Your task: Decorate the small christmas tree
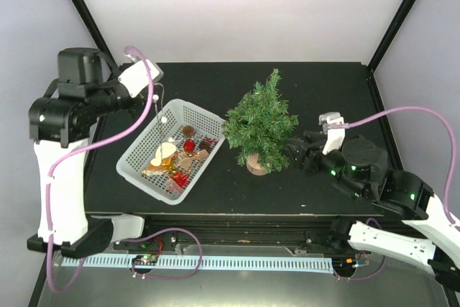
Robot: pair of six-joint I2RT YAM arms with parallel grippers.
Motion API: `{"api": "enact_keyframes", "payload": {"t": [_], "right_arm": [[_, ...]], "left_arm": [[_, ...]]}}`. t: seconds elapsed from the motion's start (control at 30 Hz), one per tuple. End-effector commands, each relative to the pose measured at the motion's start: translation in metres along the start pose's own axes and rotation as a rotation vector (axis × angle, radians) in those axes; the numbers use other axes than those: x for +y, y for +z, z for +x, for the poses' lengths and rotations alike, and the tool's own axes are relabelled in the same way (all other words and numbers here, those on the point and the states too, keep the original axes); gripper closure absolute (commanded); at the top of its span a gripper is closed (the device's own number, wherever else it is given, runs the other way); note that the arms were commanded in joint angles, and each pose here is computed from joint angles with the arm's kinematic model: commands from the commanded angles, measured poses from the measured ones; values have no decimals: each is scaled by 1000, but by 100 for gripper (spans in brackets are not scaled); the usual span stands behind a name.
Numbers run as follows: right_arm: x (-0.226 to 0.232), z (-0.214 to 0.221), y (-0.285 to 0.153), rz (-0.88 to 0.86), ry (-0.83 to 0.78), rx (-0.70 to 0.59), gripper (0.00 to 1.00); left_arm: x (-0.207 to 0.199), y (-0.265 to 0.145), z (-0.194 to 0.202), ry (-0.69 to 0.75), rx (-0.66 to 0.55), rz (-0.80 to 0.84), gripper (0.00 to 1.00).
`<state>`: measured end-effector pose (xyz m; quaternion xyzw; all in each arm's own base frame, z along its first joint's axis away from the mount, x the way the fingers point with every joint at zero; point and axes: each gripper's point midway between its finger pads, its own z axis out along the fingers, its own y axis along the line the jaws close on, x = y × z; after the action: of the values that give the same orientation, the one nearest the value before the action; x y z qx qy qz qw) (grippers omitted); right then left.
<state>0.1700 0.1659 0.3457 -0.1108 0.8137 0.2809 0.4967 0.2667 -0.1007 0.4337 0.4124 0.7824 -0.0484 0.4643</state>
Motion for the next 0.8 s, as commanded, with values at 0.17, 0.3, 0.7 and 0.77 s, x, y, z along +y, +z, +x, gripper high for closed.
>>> {"api": "enact_keyframes", "payload": {"t": [0.17,0.3,0.7,0.77], "right_arm": [[74,-64,0,-167,-172,-72,30],[113,-68,6,-246,-240,-56,29],[186,-24,57,-340,-318,91,26],[190,-10,68,-340,-328,119,26]], "left_arm": [[13,-84,-64,48,-295,-233,98],[7,-103,-68,86,-339,-268,98],[5,-126,-71,104,-388,-334,98],[7,-126,-71,95,-389,-341,98]]}}
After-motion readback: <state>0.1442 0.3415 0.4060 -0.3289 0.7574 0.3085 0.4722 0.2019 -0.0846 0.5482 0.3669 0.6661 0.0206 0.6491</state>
